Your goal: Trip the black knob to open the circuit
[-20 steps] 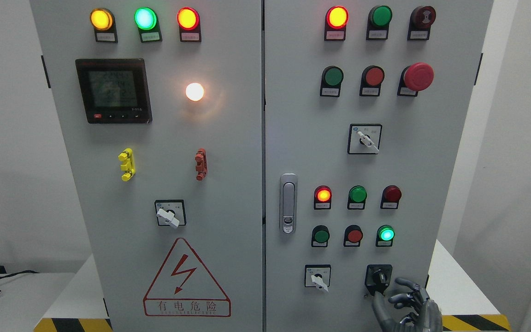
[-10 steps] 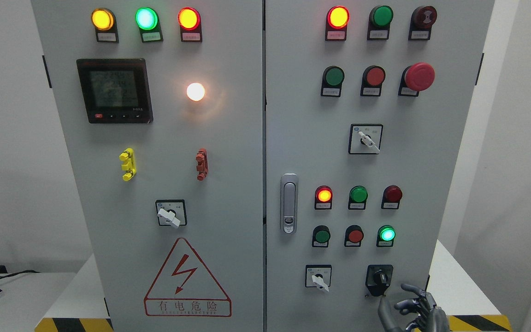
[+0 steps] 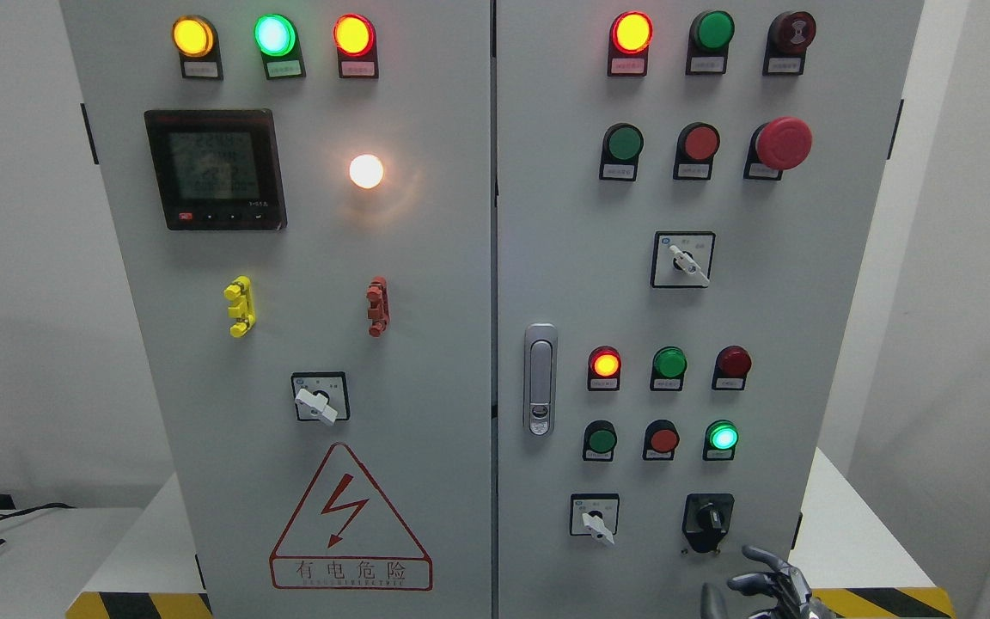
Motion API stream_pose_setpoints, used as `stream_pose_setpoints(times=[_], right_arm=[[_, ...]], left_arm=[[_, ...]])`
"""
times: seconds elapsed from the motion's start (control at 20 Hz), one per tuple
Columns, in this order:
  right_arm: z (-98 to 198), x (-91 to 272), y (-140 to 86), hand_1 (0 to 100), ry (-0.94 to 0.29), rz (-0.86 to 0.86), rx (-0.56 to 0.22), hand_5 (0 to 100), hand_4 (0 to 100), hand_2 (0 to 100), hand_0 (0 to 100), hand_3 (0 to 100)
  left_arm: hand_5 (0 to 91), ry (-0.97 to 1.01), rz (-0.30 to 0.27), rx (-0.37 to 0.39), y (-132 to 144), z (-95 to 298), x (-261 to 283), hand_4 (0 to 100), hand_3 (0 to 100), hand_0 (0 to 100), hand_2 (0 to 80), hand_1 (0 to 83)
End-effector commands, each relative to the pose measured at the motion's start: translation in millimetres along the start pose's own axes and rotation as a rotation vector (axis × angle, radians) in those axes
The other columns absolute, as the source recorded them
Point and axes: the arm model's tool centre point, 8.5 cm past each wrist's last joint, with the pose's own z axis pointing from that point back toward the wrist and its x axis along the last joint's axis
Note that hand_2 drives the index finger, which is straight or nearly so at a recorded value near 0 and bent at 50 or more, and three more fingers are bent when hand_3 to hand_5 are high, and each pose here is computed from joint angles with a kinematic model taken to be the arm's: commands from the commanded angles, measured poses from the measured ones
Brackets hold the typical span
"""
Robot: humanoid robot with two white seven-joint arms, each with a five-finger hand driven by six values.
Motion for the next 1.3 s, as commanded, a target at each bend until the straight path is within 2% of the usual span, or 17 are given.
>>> stream_pose_setpoints(times=[0.0, 0.15, 0.25, 0.4, 0.6, 0.9, 1.25], right_arm=[[31.8, 9.1, -2.9, 43, -0.055, -0.063, 0.121, 31, 29, 14, 28, 32], [47.8, 11.3, -7.3, 32, -0.084, -0.090, 0.206, 14, 11, 0, 26, 13], [54.5, 12.1, -10.1, 26, -0.080, -0.087, 0.213, 8, 5, 0, 24, 8], [63.0, 15.2, -19.0, 15, -0.075, -0.126, 0.215, 2, 0, 0, 22, 5], [70.6, 16.1, -27.2, 4, -0.072, -0.120, 0.254, 0, 0, 0, 18, 3], [70.9, 15.1, -36.3, 3, -0.061, -0.135, 0.265, 0, 0, 0, 14, 4], [75.8, 16.4, -36.4, 5, -0.059, -0.139, 0.286, 0, 0, 0, 12, 6]], left_arm=[[0.0, -0.002, -0.030, -0.007, -1.3, 0.0, 0.2, 0, 0, 12, 0.0, 38.9], [0.0, 0.000, -0.030, -0.007, -1.3, 0.1, -0.3, 0, 0, 12, 0.0, 38.9], [0.0, 0.000, -0.030, -0.005, -0.3, 0.1, -0.3, 0, 0, 12, 0.0, 38.9], [0.0, 0.000, -0.030, -0.005, -0.3, 0.1, -0.3, 0, 0, 12, 0.0, 38.9], [0.0, -0.002, -0.030, -0.005, -0.3, 0.0, 0.3, 0, 0, 12, 0.0, 38.9], [0.0, 0.000, -0.030, -0.007, -1.3, 0.1, -0.3, 0, 0, 12, 0.0, 38.9], [0.0, -0.002, -0.030, -0.005, -0.3, 0.0, 0.3, 0, 0, 12, 0.0, 38.9]])
